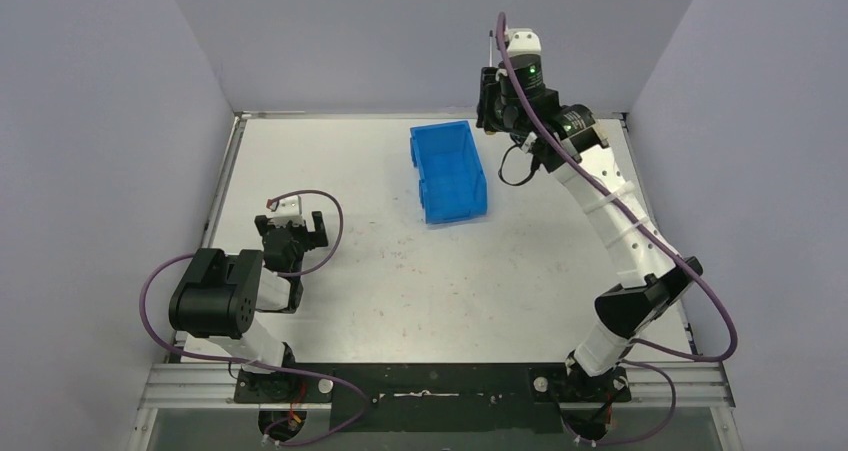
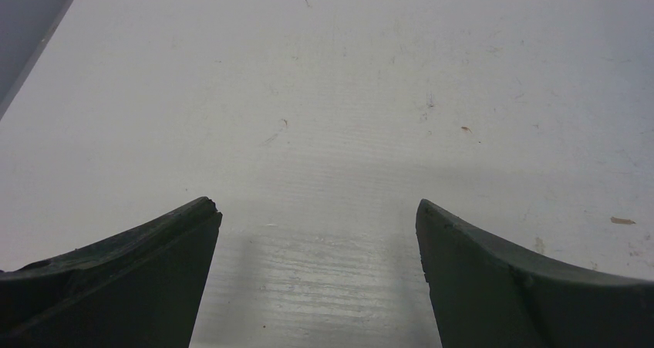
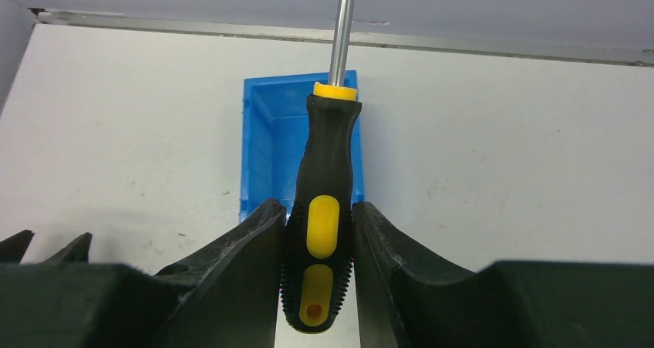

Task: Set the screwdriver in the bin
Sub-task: Place the screwdriver in the bin.

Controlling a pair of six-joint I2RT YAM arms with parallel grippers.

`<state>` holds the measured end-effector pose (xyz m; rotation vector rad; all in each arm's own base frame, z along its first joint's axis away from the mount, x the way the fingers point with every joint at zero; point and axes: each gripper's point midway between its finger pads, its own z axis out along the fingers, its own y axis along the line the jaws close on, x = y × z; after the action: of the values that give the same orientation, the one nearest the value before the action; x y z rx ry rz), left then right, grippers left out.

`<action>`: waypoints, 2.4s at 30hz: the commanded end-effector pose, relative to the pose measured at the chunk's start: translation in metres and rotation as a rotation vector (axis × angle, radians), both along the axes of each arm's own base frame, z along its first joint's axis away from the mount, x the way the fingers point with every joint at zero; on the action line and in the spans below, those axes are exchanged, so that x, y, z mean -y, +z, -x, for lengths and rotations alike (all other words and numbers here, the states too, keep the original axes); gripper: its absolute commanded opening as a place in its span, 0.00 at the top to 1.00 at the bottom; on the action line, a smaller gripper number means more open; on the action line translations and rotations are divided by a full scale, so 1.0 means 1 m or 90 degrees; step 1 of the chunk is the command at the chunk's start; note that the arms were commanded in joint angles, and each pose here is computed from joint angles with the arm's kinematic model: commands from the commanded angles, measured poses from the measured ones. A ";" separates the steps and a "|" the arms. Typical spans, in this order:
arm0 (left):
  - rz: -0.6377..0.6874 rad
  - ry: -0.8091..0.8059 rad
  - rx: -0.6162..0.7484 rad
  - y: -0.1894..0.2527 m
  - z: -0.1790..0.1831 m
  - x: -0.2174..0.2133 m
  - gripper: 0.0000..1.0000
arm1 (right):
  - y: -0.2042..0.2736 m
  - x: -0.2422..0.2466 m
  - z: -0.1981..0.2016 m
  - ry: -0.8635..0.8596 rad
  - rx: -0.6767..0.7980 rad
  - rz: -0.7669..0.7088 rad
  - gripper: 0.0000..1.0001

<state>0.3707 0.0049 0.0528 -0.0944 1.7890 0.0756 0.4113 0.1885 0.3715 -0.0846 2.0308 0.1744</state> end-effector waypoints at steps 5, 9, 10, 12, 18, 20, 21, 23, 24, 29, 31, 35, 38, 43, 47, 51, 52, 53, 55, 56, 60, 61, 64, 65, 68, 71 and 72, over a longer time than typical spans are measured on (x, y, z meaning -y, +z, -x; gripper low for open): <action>-0.001 -0.004 0.048 0.020 -0.010 0.002 0.03 | 0.003 -0.051 -0.010 0.002 0.053 -0.038 0.89; -0.001 -0.004 0.049 0.021 -0.010 0.002 0.03 | -0.013 -0.063 -0.013 0.006 0.051 -0.039 0.89; 0.000 -0.004 0.048 0.021 -0.010 0.002 0.03 | -0.019 -0.064 -0.014 0.006 0.050 -0.041 0.89; 0.000 -0.004 0.048 0.020 -0.010 0.002 0.03 | -0.032 -0.066 -0.016 0.005 0.048 -0.043 0.89; -0.001 -0.004 0.048 0.021 -0.010 0.002 0.03 | -0.069 -0.070 -0.024 -0.005 0.033 -0.034 0.89; -0.001 -0.004 0.048 0.020 -0.010 0.001 0.03 | -0.081 -0.072 -0.027 -0.007 0.028 -0.030 0.89; -0.001 -0.004 0.048 0.021 -0.010 0.002 0.03 | -0.088 -0.073 -0.029 -0.007 0.025 -0.028 0.89; 0.000 -0.004 0.048 0.020 -0.010 0.002 0.03 | -0.103 -0.075 -0.031 -0.004 0.016 -0.022 0.89; 0.000 -0.004 0.048 0.020 -0.010 0.002 0.03 | -0.110 -0.076 -0.032 -0.004 0.011 -0.019 0.89; 0.000 -0.004 0.048 0.020 -0.010 0.002 0.03 | -0.146 -0.083 -0.039 -0.001 -0.011 -0.010 0.89; -0.001 -0.004 0.047 0.020 -0.010 0.002 0.03 | -0.160 -0.084 -0.043 -0.003 -0.020 -0.004 0.89; -0.001 -0.003 0.048 0.020 -0.010 0.001 0.03 | -0.183 -0.081 -0.051 -0.010 -0.039 0.006 0.89; -0.001 -0.004 0.048 0.021 -0.010 0.002 0.03 | -0.203 -0.079 -0.056 -0.010 -0.060 0.005 0.89; -0.001 -0.004 0.048 0.021 -0.010 0.002 0.03 | -0.238 -0.076 -0.060 -0.009 -0.091 -0.001 0.89; -0.001 -0.004 0.048 0.020 -0.010 0.002 0.03 | -0.259 -0.076 -0.063 -0.005 -0.111 -0.008 0.88; 0.000 -0.004 0.048 0.020 -0.010 0.002 0.03 | -0.276 -0.078 -0.066 -0.001 -0.125 -0.010 0.86; 0.000 -0.004 0.049 0.021 -0.010 0.002 0.03 | -0.279 -0.078 -0.066 0.000 -0.129 -0.011 0.86; -0.001 -0.004 0.049 0.021 -0.011 0.002 0.03 | -0.282 -0.079 -0.067 0.001 -0.131 -0.011 0.84; -0.001 -0.004 0.048 0.020 -0.010 0.002 0.03 | -0.288 -0.078 -0.068 -0.001 -0.138 -0.013 0.81; -0.001 -0.004 0.047 0.020 -0.010 0.002 0.03 | -0.290 -0.079 -0.068 0.001 -0.139 -0.014 0.79; -0.001 -0.004 0.048 0.021 -0.011 0.002 0.03 | -0.290 -0.082 -0.066 0.007 -0.143 -0.021 0.66; -0.001 -0.004 0.048 0.020 -0.010 0.002 0.03 | -0.289 -0.081 -0.065 0.007 -0.144 -0.021 0.63; 0.000 -0.004 0.048 0.020 -0.010 0.002 0.03 | -0.280 -0.081 -0.063 0.008 -0.137 -0.025 0.60; -0.001 -0.004 0.047 0.020 -0.010 0.002 0.03 | -0.277 -0.080 -0.063 0.007 -0.135 -0.026 0.56; -0.001 -0.004 0.048 0.021 -0.010 0.002 0.03 | -0.266 -0.079 -0.061 0.006 -0.125 -0.028 0.49; -0.001 -0.004 0.048 0.020 -0.010 0.002 0.03 | -0.255 -0.079 -0.059 0.007 -0.116 -0.034 0.49; -0.001 -0.004 0.047 0.020 -0.010 0.002 0.03 | -0.249 -0.079 -0.059 0.009 -0.111 -0.035 0.49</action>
<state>0.3707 0.0049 0.0528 -0.0944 1.7890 0.0756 0.4633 0.2620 0.0615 -0.0905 2.3259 0.1779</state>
